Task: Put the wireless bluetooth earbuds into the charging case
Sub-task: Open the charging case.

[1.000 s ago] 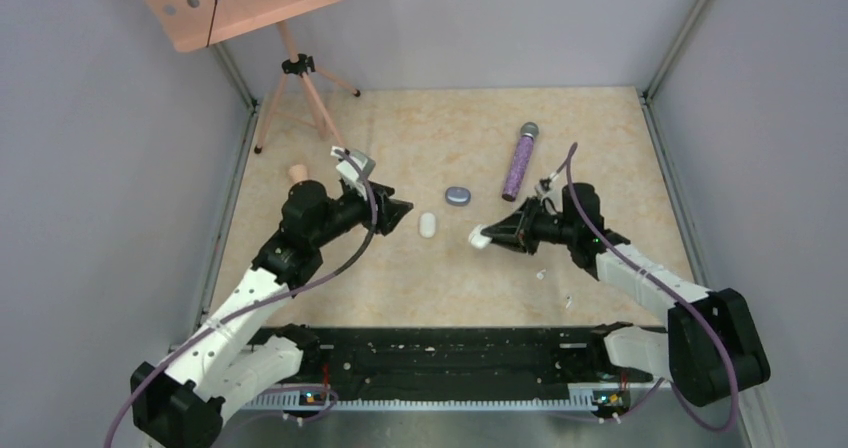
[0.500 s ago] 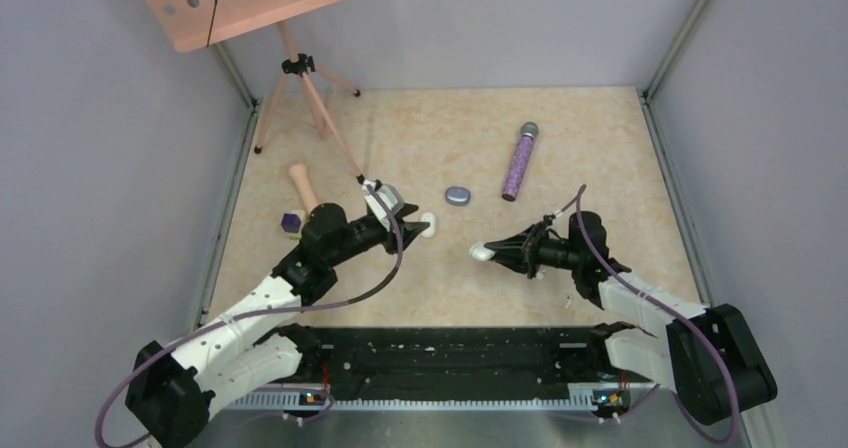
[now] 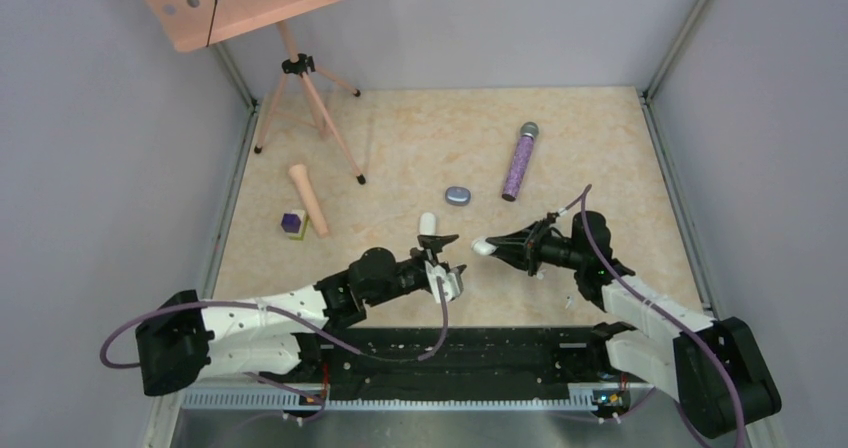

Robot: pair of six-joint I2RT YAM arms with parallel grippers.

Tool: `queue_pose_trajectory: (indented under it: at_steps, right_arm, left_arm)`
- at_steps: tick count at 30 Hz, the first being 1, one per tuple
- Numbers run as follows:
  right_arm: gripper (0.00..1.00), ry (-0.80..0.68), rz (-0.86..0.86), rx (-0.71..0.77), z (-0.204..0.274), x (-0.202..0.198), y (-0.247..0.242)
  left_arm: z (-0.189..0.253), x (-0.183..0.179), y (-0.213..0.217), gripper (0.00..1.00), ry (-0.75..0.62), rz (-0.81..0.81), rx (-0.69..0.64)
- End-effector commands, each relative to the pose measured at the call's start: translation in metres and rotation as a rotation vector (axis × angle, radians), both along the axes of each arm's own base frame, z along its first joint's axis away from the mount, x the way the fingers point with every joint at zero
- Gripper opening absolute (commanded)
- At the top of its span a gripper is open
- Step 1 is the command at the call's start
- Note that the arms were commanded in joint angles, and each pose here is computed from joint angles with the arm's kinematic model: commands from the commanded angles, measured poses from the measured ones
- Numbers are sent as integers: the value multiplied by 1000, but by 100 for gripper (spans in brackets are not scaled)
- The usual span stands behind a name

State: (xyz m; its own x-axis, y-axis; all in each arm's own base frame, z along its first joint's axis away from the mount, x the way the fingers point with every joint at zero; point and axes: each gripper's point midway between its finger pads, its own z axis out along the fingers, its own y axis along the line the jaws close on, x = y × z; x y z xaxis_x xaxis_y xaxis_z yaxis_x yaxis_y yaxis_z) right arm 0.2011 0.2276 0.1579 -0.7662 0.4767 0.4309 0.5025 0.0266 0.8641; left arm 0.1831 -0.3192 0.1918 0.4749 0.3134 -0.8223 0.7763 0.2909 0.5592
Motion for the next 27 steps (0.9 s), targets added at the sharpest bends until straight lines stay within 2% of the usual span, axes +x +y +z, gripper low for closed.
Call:
queue_pose_trajectory:
  at_steps: [1,10,22,27]
  right_arm:
    - [0,-55,-8,30,26,6,1]
    - [0,-53,-4,39,22,4,1]
    - [0,-62,-4,44,26,4,1]
    - [0,-66,-7,47,28,5,1]
  left_arm:
    - [33,14,-13,66,-205,24,-5]
    - [29,17,-41,64,-209,-29,14]
    - [18,17,-54,47,-200,-69,59]
    - [10,18,-55,44,-194,-70,82]
